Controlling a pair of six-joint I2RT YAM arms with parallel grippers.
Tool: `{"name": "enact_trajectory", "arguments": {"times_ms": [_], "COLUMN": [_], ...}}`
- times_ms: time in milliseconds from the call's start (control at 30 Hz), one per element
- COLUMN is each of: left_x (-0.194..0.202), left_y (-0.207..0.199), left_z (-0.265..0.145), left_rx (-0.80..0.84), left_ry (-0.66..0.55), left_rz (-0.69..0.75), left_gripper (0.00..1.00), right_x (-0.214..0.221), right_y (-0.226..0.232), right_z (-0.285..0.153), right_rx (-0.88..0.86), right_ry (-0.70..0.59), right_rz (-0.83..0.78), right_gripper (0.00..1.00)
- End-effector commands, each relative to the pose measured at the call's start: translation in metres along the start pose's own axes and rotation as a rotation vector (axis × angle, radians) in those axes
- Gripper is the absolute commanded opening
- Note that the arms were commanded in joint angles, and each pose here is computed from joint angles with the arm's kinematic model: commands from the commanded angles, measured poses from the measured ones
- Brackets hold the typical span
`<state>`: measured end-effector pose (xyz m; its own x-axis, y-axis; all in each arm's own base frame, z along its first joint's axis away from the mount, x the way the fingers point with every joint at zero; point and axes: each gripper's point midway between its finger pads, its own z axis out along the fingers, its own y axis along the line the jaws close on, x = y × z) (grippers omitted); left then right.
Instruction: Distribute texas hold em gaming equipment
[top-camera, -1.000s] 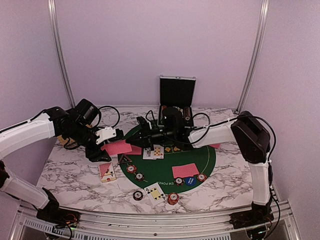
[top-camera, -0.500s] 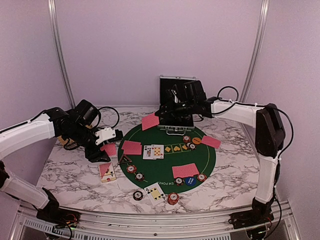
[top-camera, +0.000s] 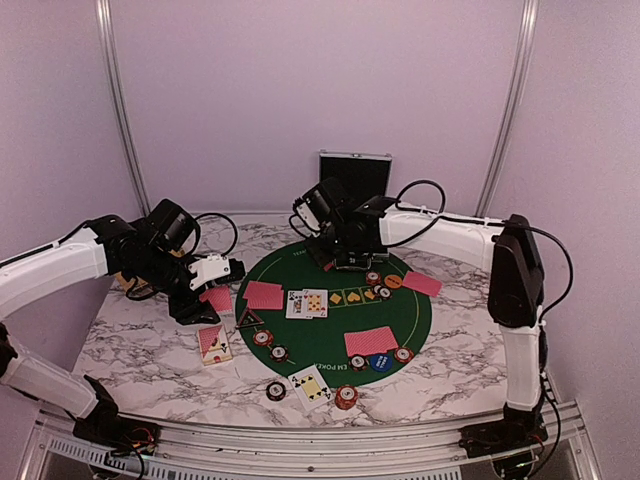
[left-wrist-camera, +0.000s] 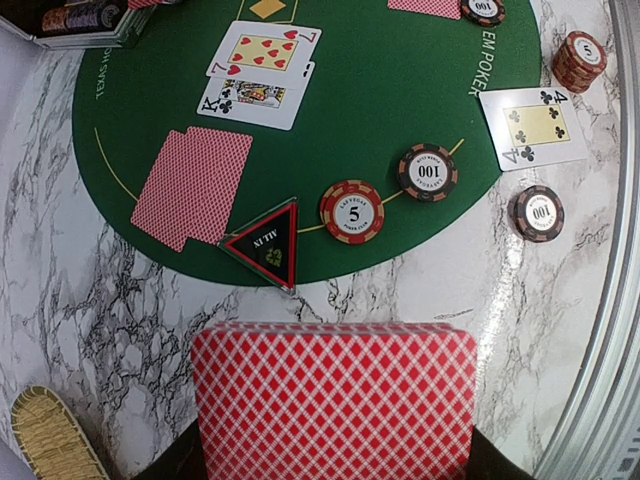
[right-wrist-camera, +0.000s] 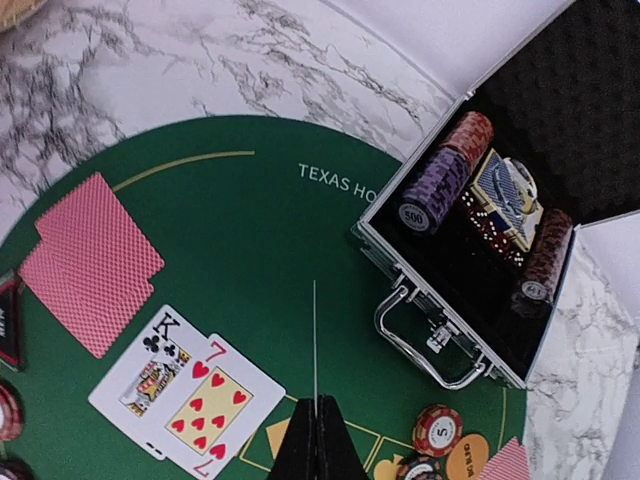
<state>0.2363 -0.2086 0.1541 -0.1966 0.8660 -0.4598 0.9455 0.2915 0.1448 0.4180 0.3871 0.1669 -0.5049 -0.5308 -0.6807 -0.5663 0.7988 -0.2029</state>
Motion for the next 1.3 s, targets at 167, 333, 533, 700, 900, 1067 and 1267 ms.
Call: {"name": "enact_trajectory", "arguments": {"times_ms": [167,333,533,700,900,1067,1267], "left_x": [-0.002,-0.005,-0.005,-0.007,-0.006,-0.005,-0.003], "left_y": [-0.001,0.000,0.000,0.001,0.001,-0.001,-0.002], "left_z": [-0.007,-0.009,-0.009,-0.009,-0.010,-0.010,-0.009], "left_rx": [-0.010,-0.009,-0.008,-0.005,-0.009,-0.005,-0.003], "left_ry": [-0.030,-0.039,-0.038,-0.042,-0.041,-0.040,-0.036], "left_rz": [-0.003,-0.005,-0.003,-0.003,0.001,-0.001,-0.001], "left_gripper": [0.00,0.00,0.00,0.00,0.00,0.00,0.00], "right_x": [0.026,0.050,0.085,0.097,0.094,0.076,0.040], "right_y": [0.017,0.035,0.057,0.068,0.085,0.082,0.048], "right_z": [0.007,0.022,0.037,0.037,0.027,0.009,-0.017], "right_rx": [0.316,0.248,0.185,0.116,-0.005,-0.074,-0.213], "right_ry": [-0.028,-0.009,0.037,0.050,0.026,-0.015,-0.097], "right_rz": [-0.435,-0.474,-0.506,-0.489,-0.448,-0.349,-0.054], "right_gripper": [0.00,0.00,0.00,0.14,0.43,0.60,0.60]}}
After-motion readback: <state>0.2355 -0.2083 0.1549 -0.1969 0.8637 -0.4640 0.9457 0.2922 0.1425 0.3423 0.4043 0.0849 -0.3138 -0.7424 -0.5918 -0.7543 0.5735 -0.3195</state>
